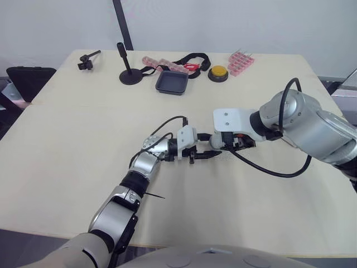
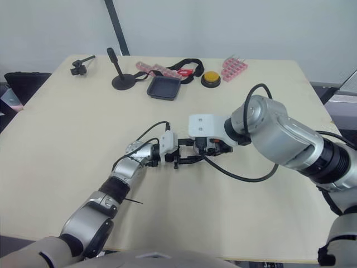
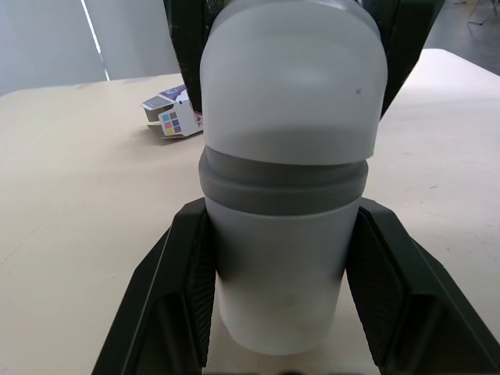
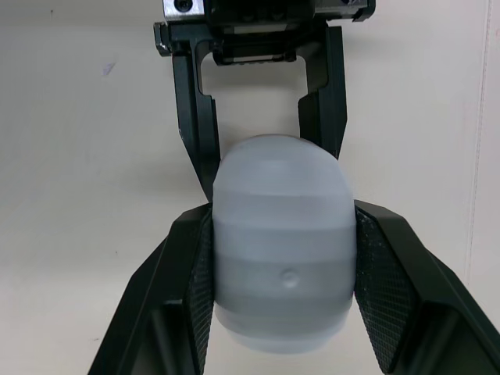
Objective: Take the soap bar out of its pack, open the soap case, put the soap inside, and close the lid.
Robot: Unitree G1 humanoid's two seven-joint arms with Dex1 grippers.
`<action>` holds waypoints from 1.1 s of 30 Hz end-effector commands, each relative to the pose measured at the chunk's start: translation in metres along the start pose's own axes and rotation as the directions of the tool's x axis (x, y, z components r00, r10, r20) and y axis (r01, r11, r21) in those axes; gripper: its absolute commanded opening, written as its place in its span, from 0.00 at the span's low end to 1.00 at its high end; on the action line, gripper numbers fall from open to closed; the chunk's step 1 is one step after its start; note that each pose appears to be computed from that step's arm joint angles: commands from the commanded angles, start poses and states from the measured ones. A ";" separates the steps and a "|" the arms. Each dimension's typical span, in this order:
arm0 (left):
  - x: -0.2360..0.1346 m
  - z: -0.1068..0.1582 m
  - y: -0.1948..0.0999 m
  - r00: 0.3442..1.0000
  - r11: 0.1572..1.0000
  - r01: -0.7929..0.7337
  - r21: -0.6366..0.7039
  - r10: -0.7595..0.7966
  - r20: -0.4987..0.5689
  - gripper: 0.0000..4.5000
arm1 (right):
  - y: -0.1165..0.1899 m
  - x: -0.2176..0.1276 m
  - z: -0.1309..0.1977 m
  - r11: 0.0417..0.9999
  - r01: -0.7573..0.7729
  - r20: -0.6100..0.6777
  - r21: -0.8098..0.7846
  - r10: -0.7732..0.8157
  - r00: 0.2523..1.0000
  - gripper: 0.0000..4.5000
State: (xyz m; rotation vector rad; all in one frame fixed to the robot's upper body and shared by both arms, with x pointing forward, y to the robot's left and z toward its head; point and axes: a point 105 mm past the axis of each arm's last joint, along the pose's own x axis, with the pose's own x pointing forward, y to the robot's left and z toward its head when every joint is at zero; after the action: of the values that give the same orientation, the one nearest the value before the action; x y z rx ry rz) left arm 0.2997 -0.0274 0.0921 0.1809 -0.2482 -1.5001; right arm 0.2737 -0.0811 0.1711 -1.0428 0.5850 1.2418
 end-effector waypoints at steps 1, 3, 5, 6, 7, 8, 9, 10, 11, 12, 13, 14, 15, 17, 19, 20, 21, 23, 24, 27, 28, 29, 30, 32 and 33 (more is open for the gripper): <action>0.003 0.015 0.005 0.998 0.999 -0.012 0.050 0.009 0.054 0.41 | 0.002 0.006 -0.007 0.999 -0.028 -0.020 0.037 0.029 0.999 0.44; 0.003 0.015 0.004 0.998 0.999 -0.008 0.051 0.005 0.056 0.41 | 0.001 0.006 -0.008 0.999 -0.026 -0.021 0.032 0.027 0.999 0.44; 0.002 0.015 0.003 0.998 0.999 -0.004 0.051 0.001 0.056 0.41 | 0.001 0.006 -0.008 0.999 -0.026 -0.021 0.030 0.027 0.999 0.44; 0.002 0.015 0.002 0.998 0.999 -0.003 0.051 0.000 0.056 0.41 | 0.001 0.006 -0.009 0.999 -0.026 -0.022 0.028 0.027 0.999 0.44; 0.002 0.015 0.002 0.998 0.999 0.000 0.050 -0.002 0.056 0.41 | 0.000 0.006 -0.009 0.999 -0.026 -0.022 0.028 0.026 0.999 0.44; 0.002 0.015 0.001 0.998 0.999 0.002 0.050 -0.004 0.056 0.41 | 0.000 0.006 -0.010 0.999 -0.026 -0.023 0.027 0.027 0.999 0.44; 0.002 0.014 0.001 0.998 0.999 0.005 0.049 -0.008 0.056 0.41 | 0.000 0.006 -0.010 0.999 -0.026 -0.023 0.027 0.027 0.999 0.44; 0.002 0.014 0.000 0.998 0.999 0.009 0.048 -0.012 0.055 0.41 | -0.001 0.006 -0.011 0.999 -0.026 -0.024 0.026 0.027 0.999 0.44; 0.002 0.014 0.000 0.998 0.999 0.011 0.047 -0.013 0.055 0.41 | -0.002 0.006 -0.011 0.999 -0.025 -0.024 0.025 0.025 0.999 0.44; 0.002 0.014 -0.001 0.998 0.999 0.012 0.047 -0.015 0.055 0.41 | -0.002 0.006 -0.011 0.999 -0.023 -0.024 0.025 0.024 0.999 0.44; 0.002 0.014 -0.001 0.998 0.999 0.013 0.046 -0.015 0.055 0.41 | -0.003 0.006 -0.011 0.999 -0.022 -0.024 0.025 0.023 0.999 0.44; 0.002 0.014 -0.001 0.998 0.999 0.014 0.046 -0.017 0.054 0.41 | -0.004 0.006 -0.011 1.000 -0.021 -0.023 0.023 0.022 0.999 0.44; 0.002 0.014 -0.001 0.998 0.999 0.015 0.046 -0.018 0.054 0.41 | -0.004 0.006 -0.011 1.000 -0.020 -0.022 0.021 0.021 1.000 0.44; 0.001 0.014 -0.002 0.998 0.999 0.016 0.046 -0.019 0.053 0.41 | -0.005 0.006 -0.011 1.000 -0.020 -0.020 0.015 0.021 1.000 0.44; 0.001 0.013 -0.002 0.998 0.999 0.015 0.045 -0.018 0.053 0.41 | -0.005 0.006 -0.010 1.000 -0.021 -0.017 0.011 0.021 1.000 0.44; 0.001 0.013 -0.002 0.998 0.999 0.015 0.044 -0.017 0.053 0.41 | -0.005 0.005 -0.010 1.000 -0.020 -0.015 0.010 0.021 1.000 0.44; 0.001 0.013 -0.002 0.998 0.999 0.014 0.043 -0.016 0.053 0.41 | -0.006 0.005 -0.009 1.000 -0.018 -0.012 0.010 0.018 1.000 0.44; 0.001 0.013 -0.002 0.998 0.999 0.013 0.042 -0.015 0.054 0.41 | -0.008 0.004 -0.009 1.000 -0.013 -0.007 0.011 0.013 1.000 0.44; 0.001 0.013 -0.002 0.998 0.999 0.013 0.041 -0.015 0.054 0.41 | -0.009 0.003 -0.008 1.000 -0.011 -0.003 0.014 0.011 1.000 0.44; 0.000 0.013 -0.002 0.998 0.999 0.012 0.041 -0.014 0.054 0.41 | -0.009 0.003 -0.005 1.000 -0.014 0.008 0.013 0.014 1.000 0.44; 0.000 0.013 -0.002 0.998 0.999 0.012 0.040 -0.014 0.053 0.41 | -0.009 0.003 -0.004 1.000 -0.015 0.010 0.012 0.015 1.000 0.44; 0.000 0.013 -0.002 0.998 0.999 0.011 0.040 -0.014 0.053 0.41 | -0.009 0.003 -0.004 1.000 -0.015 0.013 0.012 0.015 1.000 0.44; 0.000 0.013 -0.001 0.998 0.999 0.011 0.039 -0.013 0.053 0.41 | -0.009 0.003 -0.003 1.000 -0.014 0.014 0.013 0.014 1.000 0.44; 0.000 0.013 -0.002 0.999 0.999 0.012 0.038 -0.014 0.053 0.41 | -0.010 0.003 -0.002 1.000 -0.011 0.016 0.014 0.011 1.000 0.44; 0.000 0.013 -0.001 0.998 0.999 0.012 0.038 -0.014 0.053 0.41 | -0.010 0.003 -0.002 1.000 -0.010 0.017 0.016 0.010 1.000 0.55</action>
State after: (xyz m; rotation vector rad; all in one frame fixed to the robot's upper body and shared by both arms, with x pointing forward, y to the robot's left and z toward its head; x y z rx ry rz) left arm 0.2995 -0.0231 0.0907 0.1696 -0.2465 -1.4919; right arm 0.2790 -0.0785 0.1724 -1.0283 0.5726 1.2851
